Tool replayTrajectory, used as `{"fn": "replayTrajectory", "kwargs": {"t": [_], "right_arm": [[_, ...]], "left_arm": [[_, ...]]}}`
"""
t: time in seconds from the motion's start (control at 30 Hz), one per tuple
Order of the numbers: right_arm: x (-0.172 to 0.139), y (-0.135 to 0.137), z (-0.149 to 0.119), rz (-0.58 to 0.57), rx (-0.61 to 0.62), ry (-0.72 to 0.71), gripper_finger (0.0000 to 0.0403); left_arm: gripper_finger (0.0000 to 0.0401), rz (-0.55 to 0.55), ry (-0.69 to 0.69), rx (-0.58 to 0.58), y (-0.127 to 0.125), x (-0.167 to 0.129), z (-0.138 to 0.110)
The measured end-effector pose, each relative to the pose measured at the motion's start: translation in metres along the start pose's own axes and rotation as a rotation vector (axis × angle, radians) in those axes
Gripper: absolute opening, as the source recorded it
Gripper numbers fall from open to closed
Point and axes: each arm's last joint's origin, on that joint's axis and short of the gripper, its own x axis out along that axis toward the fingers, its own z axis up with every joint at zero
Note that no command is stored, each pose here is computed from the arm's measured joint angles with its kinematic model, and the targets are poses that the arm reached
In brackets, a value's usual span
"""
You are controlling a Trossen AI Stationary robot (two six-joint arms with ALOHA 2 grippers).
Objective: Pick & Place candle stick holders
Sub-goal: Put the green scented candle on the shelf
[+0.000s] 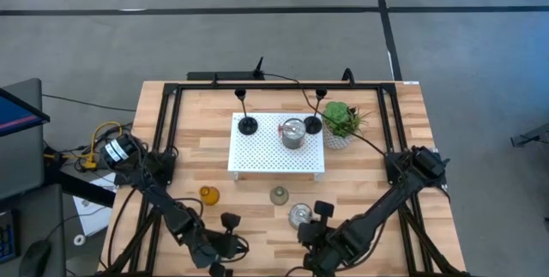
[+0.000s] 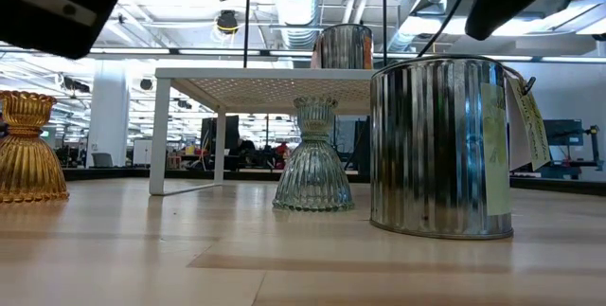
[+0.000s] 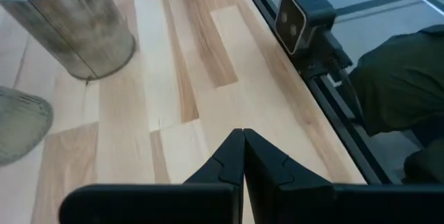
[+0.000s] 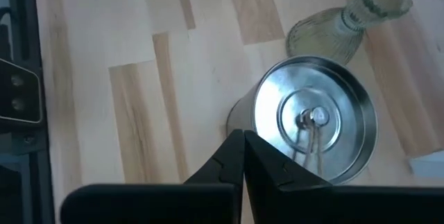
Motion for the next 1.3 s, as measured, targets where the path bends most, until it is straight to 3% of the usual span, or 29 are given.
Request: {"fn": "replayTrajectory", "kwargs": {"t": [0.17,0.47,0.67,0.87,1.3], "right_arm": [[0.000,0.000,0.000,-0.005,-0.061,-0.003,0.0029],[0.005,-0.004,0.004,-0.006,-0.055,0.018,0.0128],[0.008,-0.007,0.007,-0.012,-0.066,0.023,0.0166],[0.010,-0.009,0.008,-0.014,-0.056,0.028,0.0162],[0.028,0.001,0.001,-0.033,-0.072,0.037,0.0111]], "left_arm": [[0.0005,-0.009,-0.012,-0.005,-0.002,-0.001,0.000],[0.0005,-0.032,-0.010,-0.007,-0.003,-0.001,0.000],[0.0005,-0.035,-0.016,-0.011,-0.003,-0.001,0.001],[0.0005,-0.035,-0.016,-0.012,-0.003,-0.001,0.001],[0.0005,-0.036,-0.022,-0.023,-0.003,-0.001,0.000]]}}
